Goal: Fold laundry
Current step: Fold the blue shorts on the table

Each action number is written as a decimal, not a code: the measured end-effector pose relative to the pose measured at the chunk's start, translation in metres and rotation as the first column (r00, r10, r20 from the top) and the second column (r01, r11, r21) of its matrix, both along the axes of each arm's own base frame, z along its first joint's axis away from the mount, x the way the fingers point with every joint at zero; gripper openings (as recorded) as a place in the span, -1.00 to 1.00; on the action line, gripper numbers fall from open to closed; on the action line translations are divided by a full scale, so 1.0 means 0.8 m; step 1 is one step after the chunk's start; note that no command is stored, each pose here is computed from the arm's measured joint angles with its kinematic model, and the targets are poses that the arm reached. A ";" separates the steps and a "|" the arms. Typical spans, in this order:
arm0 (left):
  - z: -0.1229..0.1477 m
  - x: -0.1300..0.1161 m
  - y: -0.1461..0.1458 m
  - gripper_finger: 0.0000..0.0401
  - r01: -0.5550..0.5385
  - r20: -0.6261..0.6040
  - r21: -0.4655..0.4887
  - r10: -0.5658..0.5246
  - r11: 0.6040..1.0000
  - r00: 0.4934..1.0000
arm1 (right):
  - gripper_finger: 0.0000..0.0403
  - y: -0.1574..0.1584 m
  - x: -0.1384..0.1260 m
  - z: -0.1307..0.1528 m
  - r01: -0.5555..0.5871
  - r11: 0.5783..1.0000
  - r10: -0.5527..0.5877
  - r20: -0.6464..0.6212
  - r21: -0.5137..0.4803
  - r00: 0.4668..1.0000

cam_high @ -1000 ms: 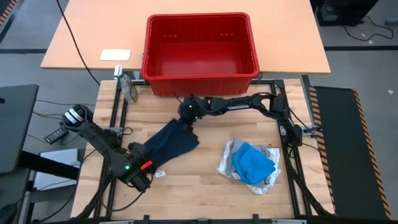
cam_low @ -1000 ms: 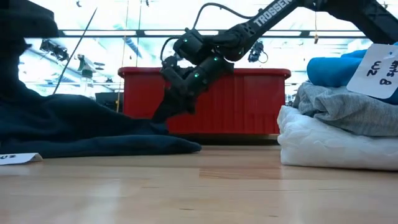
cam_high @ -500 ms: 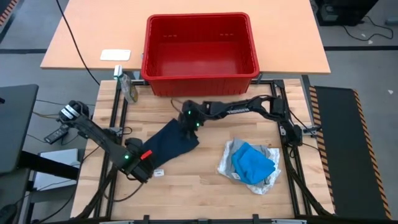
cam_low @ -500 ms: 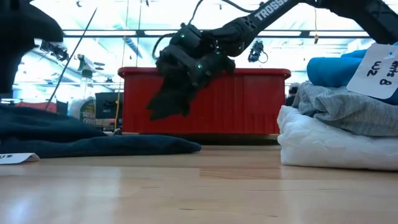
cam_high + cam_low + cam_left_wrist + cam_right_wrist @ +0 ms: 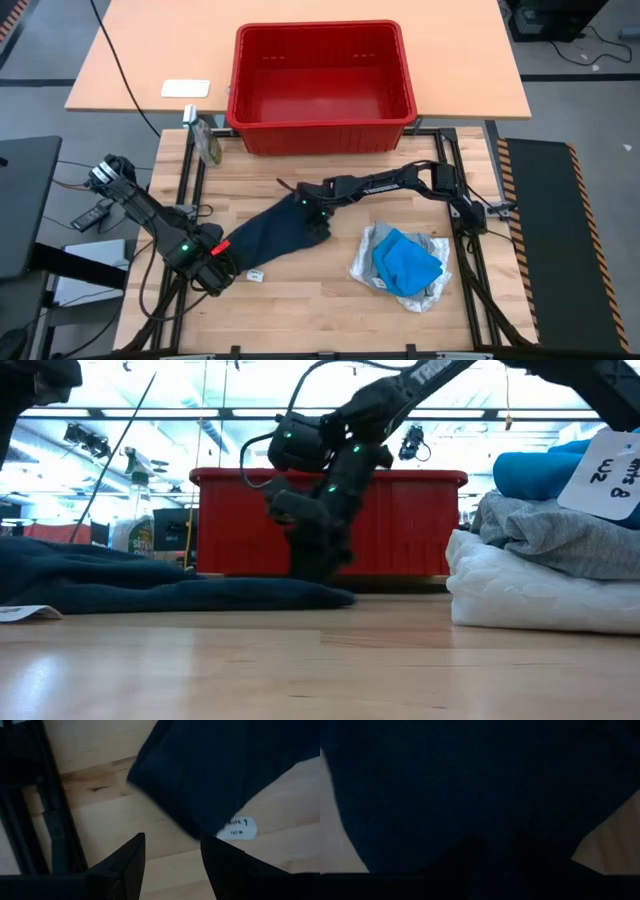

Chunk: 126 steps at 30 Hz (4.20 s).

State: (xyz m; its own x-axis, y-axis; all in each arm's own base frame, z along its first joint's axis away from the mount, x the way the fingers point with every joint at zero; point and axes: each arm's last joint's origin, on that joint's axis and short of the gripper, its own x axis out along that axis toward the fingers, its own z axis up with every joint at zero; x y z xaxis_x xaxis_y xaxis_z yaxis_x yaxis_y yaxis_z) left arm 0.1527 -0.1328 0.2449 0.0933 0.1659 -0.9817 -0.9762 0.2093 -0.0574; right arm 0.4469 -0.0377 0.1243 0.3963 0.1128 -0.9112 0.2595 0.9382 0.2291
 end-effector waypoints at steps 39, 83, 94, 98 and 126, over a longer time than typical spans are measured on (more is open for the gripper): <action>-0.054 0.008 -0.059 -0.04 0.144 0.024 0.150 -0.149 0.978 0.989 | -0.25 0.039 0.035 0.036 -0.248 0.969 0.237 0.252 0.013 0.938; -0.151 0.055 0.021 0.57 -0.063 0.428 0.013 0.051 0.998 0.903 | 0.59 0.010 -0.002 0.029 0.036 0.965 -0.118 0.308 0.259 0.944; -0.150 0.078 0.058 0.53 -0.050 0.439 0.124 -0.009 0.991 0.898 | 0.58 0.005 -0.022 -0.001 0.154 0.943 -0.227 0.231 0.293 0.946; -0.136 0.084 0.061 0.49 -0.052 0.474 0.049 0.023 0.997 0.880 | 0.58 0.006 -0.026 -0.006 0.189 0.928 -0.263 0.207 0.321 0.942; -0.152 0.128 0.133 0.45 0.128 0.433 0.179 -0.195 0.976 0.880 | 0.35 0.008 -0.029 -0.010 0.172 0.928 -0.245 0.191 0.332 0.950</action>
State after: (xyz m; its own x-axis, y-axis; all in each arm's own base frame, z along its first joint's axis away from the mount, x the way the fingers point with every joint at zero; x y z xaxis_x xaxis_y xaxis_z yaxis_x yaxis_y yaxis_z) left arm 0.2552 -0.0264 0.1234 0.5520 0.2436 -0.7975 -0.8062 0.4003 -0.4357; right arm 0.4240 -0.0315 0.1166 0.6319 0.2648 -0.7284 0.3490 0.7419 0.5725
